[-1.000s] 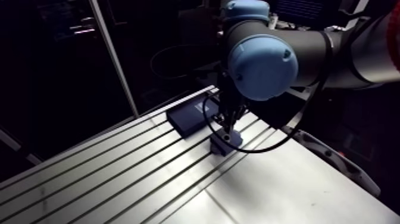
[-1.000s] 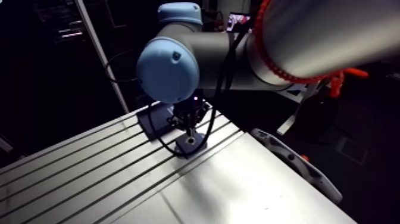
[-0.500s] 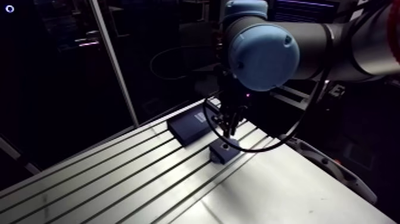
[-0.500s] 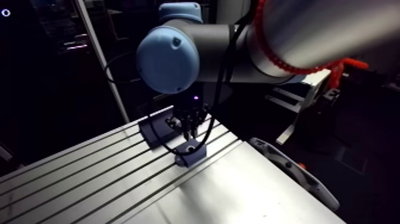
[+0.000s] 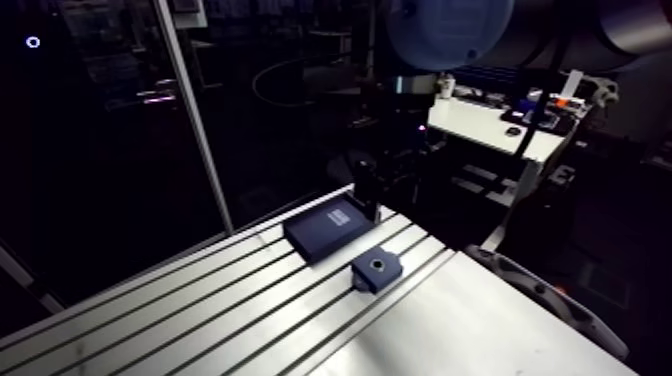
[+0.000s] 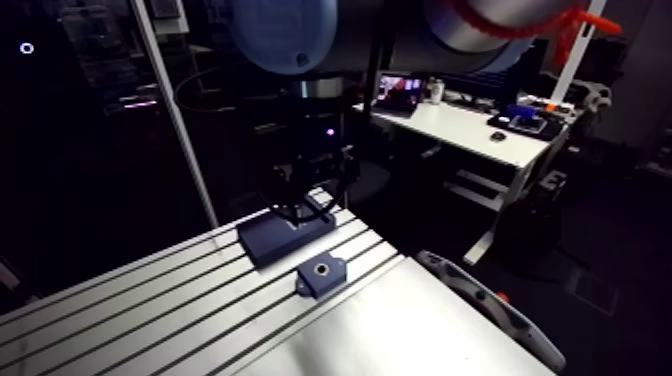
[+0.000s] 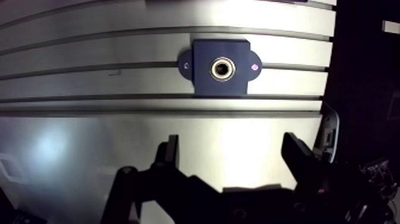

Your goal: Pick up the bearing and press it into the housing until flush.

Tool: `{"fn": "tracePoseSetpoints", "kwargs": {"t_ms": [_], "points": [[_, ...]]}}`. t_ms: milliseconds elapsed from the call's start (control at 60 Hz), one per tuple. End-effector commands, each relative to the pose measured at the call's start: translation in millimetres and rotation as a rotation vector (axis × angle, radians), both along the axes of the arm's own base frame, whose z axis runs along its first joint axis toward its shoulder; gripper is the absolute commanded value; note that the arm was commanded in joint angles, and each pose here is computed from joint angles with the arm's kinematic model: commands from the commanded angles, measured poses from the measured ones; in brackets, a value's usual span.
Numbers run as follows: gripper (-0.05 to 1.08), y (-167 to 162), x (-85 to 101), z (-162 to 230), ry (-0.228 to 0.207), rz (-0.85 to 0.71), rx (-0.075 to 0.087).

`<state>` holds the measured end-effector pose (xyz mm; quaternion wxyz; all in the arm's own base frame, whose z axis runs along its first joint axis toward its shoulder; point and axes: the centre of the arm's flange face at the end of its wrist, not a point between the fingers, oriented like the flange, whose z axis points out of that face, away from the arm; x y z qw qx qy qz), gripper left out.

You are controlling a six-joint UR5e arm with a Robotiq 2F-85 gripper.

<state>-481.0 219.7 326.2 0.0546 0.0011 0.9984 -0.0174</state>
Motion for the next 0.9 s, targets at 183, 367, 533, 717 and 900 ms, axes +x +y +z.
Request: {"fn": "tracePoseSetpoints", "kwargs": {"t_ms": [183, 367, 533, 717, 900], "points": [[0.00, -1, -4.2, 81, 0.017, -0.064, 0.035], [0.00, -47, -26.2, 100, 0.033, -0.060, 0.053], [0.00, -88, -43.1, 118, 0.047, -0.051, 0.065], [0.00, -128, -52.2, 134, 0.054, -0.055, 0.070], [0.00, -190, -59.8, 142, 0.068, -0.024, 0.072]]}}
